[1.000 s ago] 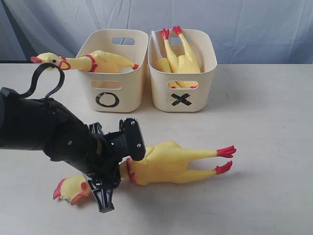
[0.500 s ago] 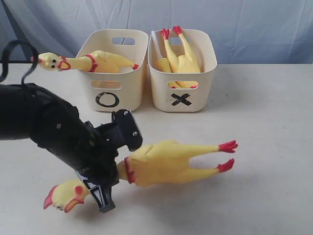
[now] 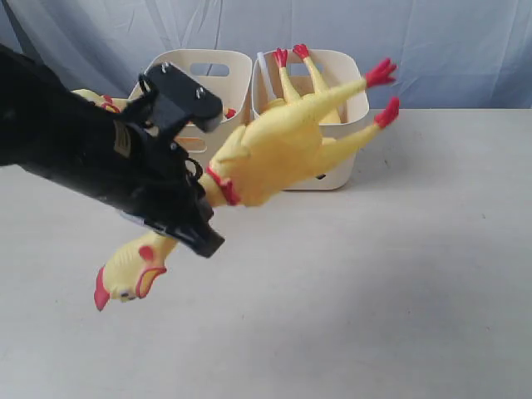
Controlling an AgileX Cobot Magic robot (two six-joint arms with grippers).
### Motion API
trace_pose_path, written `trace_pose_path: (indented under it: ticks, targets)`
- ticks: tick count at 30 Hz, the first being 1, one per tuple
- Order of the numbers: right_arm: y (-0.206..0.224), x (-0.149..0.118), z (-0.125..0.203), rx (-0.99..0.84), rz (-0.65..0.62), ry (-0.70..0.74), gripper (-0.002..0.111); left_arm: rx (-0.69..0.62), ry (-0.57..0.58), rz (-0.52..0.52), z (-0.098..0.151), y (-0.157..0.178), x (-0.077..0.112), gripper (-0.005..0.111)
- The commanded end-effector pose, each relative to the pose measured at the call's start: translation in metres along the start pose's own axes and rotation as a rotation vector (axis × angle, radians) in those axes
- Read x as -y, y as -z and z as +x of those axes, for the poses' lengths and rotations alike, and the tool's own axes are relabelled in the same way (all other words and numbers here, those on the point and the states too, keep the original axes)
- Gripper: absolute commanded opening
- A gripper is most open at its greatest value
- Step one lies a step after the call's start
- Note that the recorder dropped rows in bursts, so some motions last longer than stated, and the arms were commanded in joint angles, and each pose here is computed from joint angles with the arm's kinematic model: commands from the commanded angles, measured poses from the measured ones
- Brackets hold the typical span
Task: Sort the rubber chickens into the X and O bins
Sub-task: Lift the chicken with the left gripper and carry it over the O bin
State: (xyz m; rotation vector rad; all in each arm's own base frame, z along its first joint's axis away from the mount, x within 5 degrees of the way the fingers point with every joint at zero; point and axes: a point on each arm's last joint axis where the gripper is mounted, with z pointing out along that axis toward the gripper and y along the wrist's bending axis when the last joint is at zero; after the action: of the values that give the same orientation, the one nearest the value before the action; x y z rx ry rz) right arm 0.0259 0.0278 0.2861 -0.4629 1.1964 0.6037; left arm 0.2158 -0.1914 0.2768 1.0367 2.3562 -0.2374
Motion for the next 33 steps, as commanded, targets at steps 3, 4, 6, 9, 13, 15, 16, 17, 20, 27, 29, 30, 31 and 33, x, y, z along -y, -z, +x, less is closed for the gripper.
trace_pose_path:
  ticks: [3,4,6,9,13,15,16,17,20,27,29,30,31,33]
  targets:
    - [0.001,0.0,0.001,0.0,0.004,0.01,-0.001,0.148,0.135,-0.135,-0.03,0.035,-0.014,0.0]
    - [0.001,0.0,0.001,0.0,0.004,0.01,-0.001,0.167,0.155,-0.155,-0.034,0.039,-0.016,0.0]
    - [0.001,0.0,0.001,0.0,0.004,0.01,-0.001,0.2,0.185,-0.188,-0.04,0.046,-0.02,0.0]
    - [0.001,0.0,0.001,0.0,0.004,0.01,-0.001,0.241,0.225,-0.232,-0.049,0.056,-0.025,0.0]
    - [0.001,0.001,0.001,0.0,0.008,0.01,-0.001,0.291,0.286,-0.25,-0.058,0.067,-0.035,0.0]
    - [0.001,0.001,0.001,0.0,0.008,0.01,-0.001,0.295,0.327,-0.247,-0.06,0.07,-0.042,0.0]
    - [0.001,0.001,0.001,0.0,0.008,0.01,-0.001,0.293,0.351,-0.246,-0.061,0.069,-0.046,0.0]
    - [0.001,0.001,0.001,0.0,0.008,0.01,-0.001,0.291,0.375,-0.242,-0.062,0.068,-0.05,0.0]
    - [0.001,0.001,0.001,0.0,0.008,0.01,-0.001,0.268,0.444,-0.217,-0.065,0.061,-0.06,0.0]
    - [0.001,0.001,0.001,0.0,0.008,0.01,-0.001,0.185,0.502,-0.199,-0.076,0.038,-0.082,0.0]
    - [0.001,0.001,0.001,0.0,0.008,0.01,-0.001,0.171,0.51,-0.208,-0.081,0.033,-0.089,0.0]
    - [0.001,0.001,0.001,0.0,0.008,0.01,-0.001,0.168,0.519,-0.215,-0.083,0.031,-0.094,0.0]
    - [0.001,0.001,0.001,0.0,0.008,0.01,-0.001,0.162,0.521,-0.221,-0.085,0.029,-0.098,0.0]
    - [0.001,0.001,0.001,0.0,0.008,0.01,-0.001,0.135,0.528,-0.22,-0.089,0.025,-0.104,0.0]
